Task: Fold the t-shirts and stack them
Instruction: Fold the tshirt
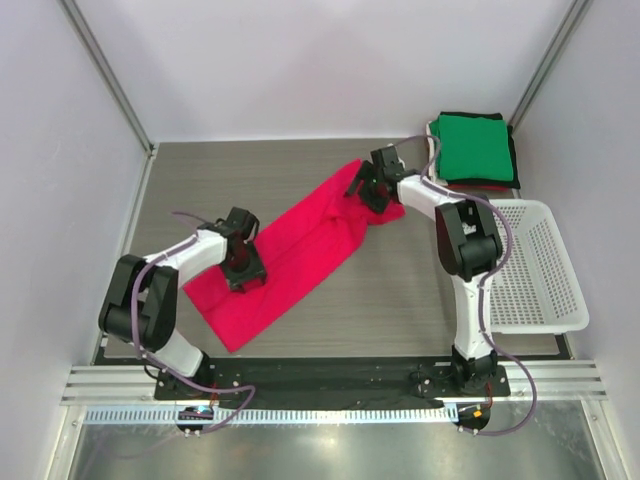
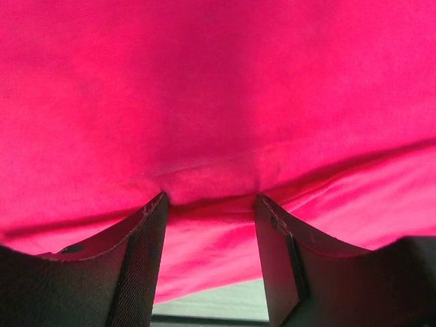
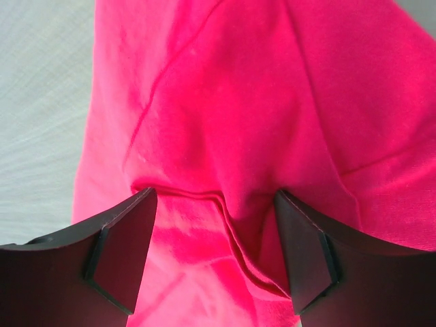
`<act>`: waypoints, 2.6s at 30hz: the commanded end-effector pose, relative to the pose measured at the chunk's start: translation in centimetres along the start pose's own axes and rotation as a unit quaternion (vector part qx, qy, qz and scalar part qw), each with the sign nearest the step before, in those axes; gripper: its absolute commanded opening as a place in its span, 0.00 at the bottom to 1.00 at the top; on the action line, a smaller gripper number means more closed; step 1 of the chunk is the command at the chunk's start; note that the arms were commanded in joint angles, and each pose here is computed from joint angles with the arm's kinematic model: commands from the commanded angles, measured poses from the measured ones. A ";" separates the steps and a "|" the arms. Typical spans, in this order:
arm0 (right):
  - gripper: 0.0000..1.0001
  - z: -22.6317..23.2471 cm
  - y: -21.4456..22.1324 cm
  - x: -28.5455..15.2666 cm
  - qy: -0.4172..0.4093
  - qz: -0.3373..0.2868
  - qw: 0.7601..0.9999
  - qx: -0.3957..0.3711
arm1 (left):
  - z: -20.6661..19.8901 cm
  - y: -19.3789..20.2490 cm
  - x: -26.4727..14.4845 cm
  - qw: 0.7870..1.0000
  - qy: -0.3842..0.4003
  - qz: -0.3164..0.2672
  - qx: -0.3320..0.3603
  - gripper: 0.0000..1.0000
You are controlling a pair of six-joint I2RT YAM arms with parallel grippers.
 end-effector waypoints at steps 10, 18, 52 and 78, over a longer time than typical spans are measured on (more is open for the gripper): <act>0.76 3.7 -2.5 9.2 -0.090 0.033 0.993 -0.062 | -6.7 11.7 0.5 0.987 0.090 0.130 0.006 0.55; 0.76 6.0 -4.4 11.7 -0.148 0.006 0.985 -0.083 | -10.0 14.7 0.3 0.984 0.104 0.137 0.043 0.54; 0.99 1.6 11.9 -21.0 -0.081 -0.008 0.991 -0.103 | 0.2 10.5 -11.1 0.977 0.188 -0.083 0.057 0.92; 0.42 -5.9 32.8 -20.5 -0.073 0.134 0.985 -0.075 | 5.0 16.3 -3.2 0.986 0.166 0.028 0.003 0.69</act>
Point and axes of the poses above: each gripper's point midway between its finger pads, its own x axis out along the fingers, its own z axis along the line the jaws close on, y = z × x, the point moved 5 cm from there along -x, back along the fingers, and after that the axes turned 8 degrees about -x, right-handed, at the moved point
